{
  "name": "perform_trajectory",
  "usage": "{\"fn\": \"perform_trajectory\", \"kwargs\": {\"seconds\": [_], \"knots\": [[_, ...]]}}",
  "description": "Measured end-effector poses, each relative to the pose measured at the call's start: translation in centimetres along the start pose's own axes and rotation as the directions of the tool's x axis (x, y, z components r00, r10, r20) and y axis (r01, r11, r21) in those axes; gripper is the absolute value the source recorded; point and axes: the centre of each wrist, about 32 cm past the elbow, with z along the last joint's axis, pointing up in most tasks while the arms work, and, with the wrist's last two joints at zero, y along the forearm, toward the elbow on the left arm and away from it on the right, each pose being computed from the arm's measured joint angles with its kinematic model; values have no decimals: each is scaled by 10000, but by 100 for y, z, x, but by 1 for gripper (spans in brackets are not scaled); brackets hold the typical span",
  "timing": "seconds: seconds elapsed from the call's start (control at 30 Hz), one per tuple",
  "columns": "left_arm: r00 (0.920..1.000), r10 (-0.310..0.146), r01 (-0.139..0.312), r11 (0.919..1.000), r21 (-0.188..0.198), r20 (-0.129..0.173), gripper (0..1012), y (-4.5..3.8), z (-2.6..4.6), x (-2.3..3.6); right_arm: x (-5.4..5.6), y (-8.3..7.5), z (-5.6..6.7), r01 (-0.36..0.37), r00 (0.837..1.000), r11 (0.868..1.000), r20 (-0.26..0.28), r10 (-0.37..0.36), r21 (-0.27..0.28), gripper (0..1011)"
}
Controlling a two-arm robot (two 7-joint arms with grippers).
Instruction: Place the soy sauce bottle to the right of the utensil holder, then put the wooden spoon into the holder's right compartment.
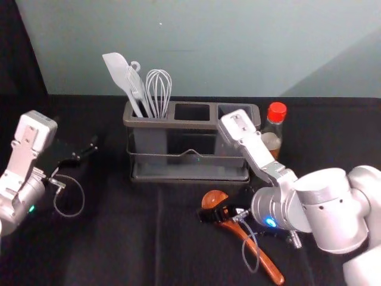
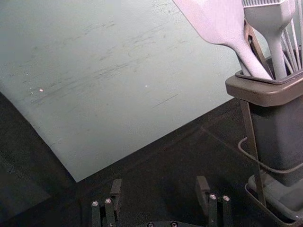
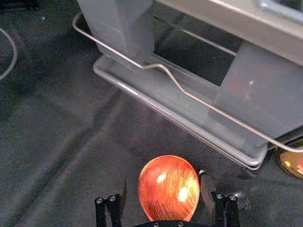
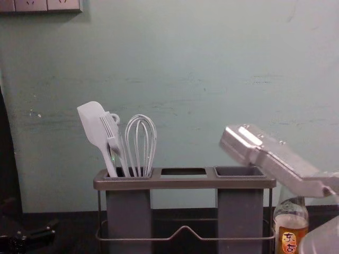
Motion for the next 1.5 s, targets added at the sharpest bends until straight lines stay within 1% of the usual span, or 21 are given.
{"fn": "perform_trajectory", "kwargs": {"seconds": [0.1,0.23,0.7,1.5], "knots": [[10000,1,-1,10000,-1,0,1000,0,0,0,-13,59,15,103,9999,9998,42,-102,-156,1002],[10000,1,-1,10000,-1,0,1000,0,0,0,-25,88,21,170,9998,9996,71,-169,-211,1000],[10000,1,-1,10000,-1,0,1000,0,0,0,-21,124,26,308,9995,9988,73,-306,-382,1000],[10000,0,0,10000,0,0,1000,0,0,0,0,173,28,186,9998,9984,72,-183,-531,1000]]}}
